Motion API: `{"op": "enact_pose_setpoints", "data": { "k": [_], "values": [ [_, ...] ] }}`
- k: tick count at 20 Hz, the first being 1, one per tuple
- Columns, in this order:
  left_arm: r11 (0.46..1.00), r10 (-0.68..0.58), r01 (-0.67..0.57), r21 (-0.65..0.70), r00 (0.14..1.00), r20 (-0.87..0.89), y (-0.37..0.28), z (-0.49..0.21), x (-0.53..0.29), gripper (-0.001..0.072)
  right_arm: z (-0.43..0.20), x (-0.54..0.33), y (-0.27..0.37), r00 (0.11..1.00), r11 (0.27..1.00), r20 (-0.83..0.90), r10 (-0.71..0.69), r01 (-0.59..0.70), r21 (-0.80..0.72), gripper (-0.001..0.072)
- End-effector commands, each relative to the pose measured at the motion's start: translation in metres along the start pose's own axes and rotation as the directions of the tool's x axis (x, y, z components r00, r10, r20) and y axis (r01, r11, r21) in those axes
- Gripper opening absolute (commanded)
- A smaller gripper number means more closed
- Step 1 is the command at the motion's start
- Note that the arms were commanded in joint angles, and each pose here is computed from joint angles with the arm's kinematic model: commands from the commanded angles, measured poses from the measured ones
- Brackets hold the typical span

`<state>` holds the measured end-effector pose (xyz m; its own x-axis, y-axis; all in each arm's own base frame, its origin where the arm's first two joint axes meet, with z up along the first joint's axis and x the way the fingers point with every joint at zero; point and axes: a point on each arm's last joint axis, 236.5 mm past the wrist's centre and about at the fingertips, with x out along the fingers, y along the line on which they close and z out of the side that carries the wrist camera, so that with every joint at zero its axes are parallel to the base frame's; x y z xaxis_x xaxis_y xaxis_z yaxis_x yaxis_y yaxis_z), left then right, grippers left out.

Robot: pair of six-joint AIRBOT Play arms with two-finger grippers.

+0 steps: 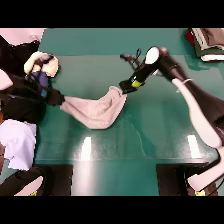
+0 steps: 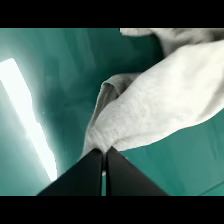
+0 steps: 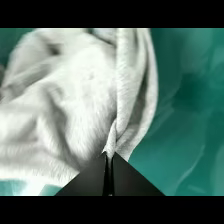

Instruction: Fold the shirts.

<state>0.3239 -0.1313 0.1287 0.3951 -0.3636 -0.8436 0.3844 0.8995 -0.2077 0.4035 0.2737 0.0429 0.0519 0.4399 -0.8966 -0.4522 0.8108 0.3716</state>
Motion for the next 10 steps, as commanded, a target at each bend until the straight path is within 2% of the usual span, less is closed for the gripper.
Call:
{"op": "enact_pose_setpoints", "data": {
  "k": [1, 6, 10],
  "values": [
    [0.998, -0.009, -0.007, 0.069, 0.976, 0.219, -0.023, 0.064, -0.079, 0.0022, 0.006, -0.104, 0.013, 0.970, 0.988, 0.216, -0.109, 0.130, -0.087, 0.0011],
    [0.980, -0.090, -0.006, 0.197, 0.874, 0.477, -0.076, 0.104, -0.214, 0.0022, -0.025, -0.267, 0.048, 0.817, 0.975, 0.560, -0.136, 0.212, -0.072, 0.0011],
    [0.941, -0.283, 0.141, 0.308, 0.828, 0.484, -0.135, 0.085, -0.265, 0.0021, -0.068, -0.342, 0.075, 0.701, 0.978, 0.704, -0.114, 0.205, -0.046, 0.0011]
  ]
}}
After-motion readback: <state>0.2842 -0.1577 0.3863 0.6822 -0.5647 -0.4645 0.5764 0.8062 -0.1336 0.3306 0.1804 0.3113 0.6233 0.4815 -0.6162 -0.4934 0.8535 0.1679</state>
